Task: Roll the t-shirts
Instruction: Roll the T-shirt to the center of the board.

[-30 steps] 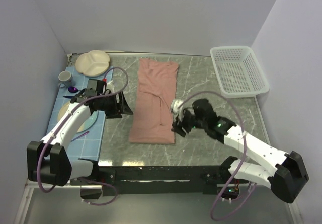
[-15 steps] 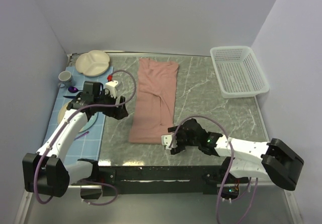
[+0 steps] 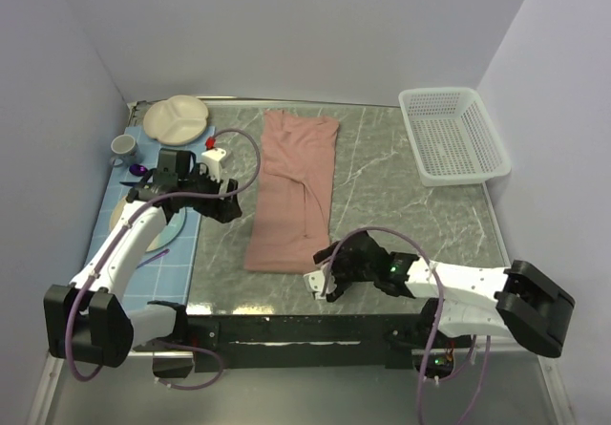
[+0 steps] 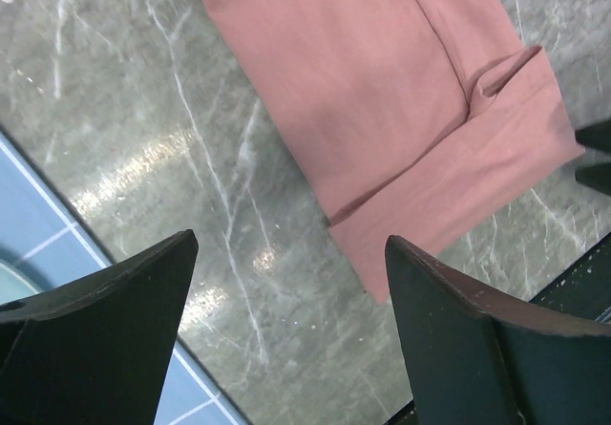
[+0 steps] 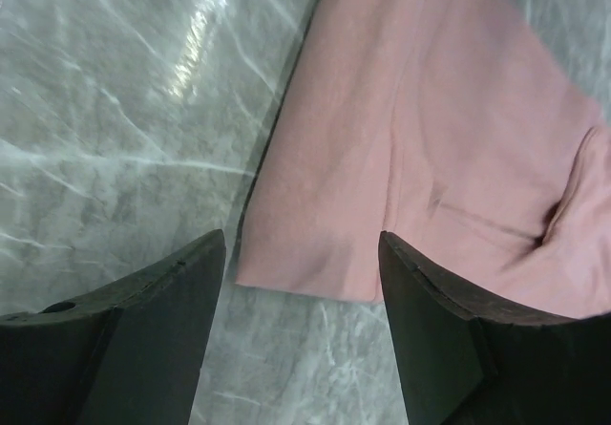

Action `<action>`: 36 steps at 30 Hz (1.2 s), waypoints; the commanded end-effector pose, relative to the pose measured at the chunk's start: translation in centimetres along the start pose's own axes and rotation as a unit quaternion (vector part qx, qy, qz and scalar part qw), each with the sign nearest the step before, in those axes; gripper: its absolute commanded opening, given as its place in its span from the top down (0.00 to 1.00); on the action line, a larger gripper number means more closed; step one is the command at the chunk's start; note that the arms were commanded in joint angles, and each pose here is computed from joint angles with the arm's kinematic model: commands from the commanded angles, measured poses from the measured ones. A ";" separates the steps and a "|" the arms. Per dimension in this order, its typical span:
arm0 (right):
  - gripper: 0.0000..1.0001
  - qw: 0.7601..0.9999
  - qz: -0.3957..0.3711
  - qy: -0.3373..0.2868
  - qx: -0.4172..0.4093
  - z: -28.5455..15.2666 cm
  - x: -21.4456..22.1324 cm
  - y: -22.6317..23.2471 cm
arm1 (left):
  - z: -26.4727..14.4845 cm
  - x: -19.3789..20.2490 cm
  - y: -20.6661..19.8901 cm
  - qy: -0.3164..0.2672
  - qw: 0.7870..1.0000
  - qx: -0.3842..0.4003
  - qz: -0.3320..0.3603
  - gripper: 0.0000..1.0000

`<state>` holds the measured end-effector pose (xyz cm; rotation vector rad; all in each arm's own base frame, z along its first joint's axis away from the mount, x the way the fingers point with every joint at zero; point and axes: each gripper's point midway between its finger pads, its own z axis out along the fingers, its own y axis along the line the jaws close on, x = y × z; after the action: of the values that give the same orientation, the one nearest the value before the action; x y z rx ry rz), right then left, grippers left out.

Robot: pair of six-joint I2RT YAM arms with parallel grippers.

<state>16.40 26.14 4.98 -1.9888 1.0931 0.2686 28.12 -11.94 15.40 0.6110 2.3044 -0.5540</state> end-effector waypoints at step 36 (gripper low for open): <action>0.88 0.977 0.192 0.090 -0.033 0.6 1.1 0.2 | 1.5 7.6 -10.4 -0.131 0.830 0.226 0.493 0.12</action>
<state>17.13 25.56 3.24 -1.9274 1.5206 0.2658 17.66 -16.48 10.24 1.6752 1.4620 -0.6145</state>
